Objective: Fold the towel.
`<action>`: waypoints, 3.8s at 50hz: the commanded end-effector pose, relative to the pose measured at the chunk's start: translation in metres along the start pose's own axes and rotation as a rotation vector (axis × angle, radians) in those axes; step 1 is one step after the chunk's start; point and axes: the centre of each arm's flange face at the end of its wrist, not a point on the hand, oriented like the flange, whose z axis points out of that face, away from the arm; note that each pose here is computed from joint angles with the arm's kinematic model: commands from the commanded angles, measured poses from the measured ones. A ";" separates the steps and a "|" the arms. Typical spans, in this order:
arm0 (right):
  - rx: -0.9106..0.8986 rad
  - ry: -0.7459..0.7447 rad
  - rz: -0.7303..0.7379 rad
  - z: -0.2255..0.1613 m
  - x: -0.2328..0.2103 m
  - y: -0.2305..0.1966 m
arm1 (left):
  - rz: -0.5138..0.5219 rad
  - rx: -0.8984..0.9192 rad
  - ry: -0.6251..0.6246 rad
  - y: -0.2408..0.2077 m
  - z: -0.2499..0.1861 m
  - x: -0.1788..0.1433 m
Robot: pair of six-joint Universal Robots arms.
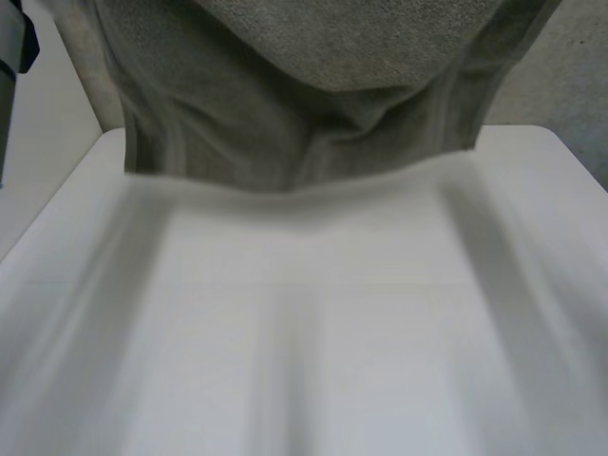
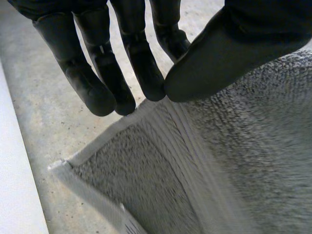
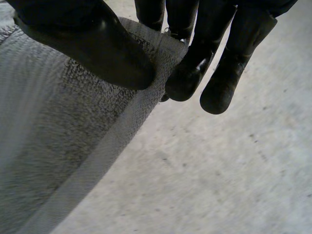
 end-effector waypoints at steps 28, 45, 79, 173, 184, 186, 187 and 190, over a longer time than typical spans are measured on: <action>-0.663 -0.299 0.018 -0.161 -0.017 0.052 | 0.294 -0.587 0.175 0.103 -0.189 0.008; -0.654 -0.308 0.048 -0.151 0.010 0.042 | 0.265 -0.575 0.267 0.093 -0.196 0.019; -0.836 -0.251 -0.002 -0.101 -0.051 0.214 | 0.331 -0.678 0.245 0.264 -0.092 0.043; -0.498 -0.455 -0.170 -0.105 -0.146 0.099 | 0.147 -0.534 0.222 0.153 -0.149 0.044; -0.474 -0.801 -0.097 -0.174 -0.265 0.091 | 0.144 -0.512 0.229 0.151 -0.143 0.048; -0.469 -0.821 -0.092 -0.181 -0.273 0.089 | 0.143 -0.500 0.233 0.150 -0.139 0.050; -0.469 -0.821 -0.092 -0.181 -0.273 0.089 | 0.143 -0.500 0.233 0.150 -0.139 0.050; -0.462 -0.830 -0.074 -0.181 -0.272 0.087 | 0.134 -0.484 0.259 0.148 -0.137 0.061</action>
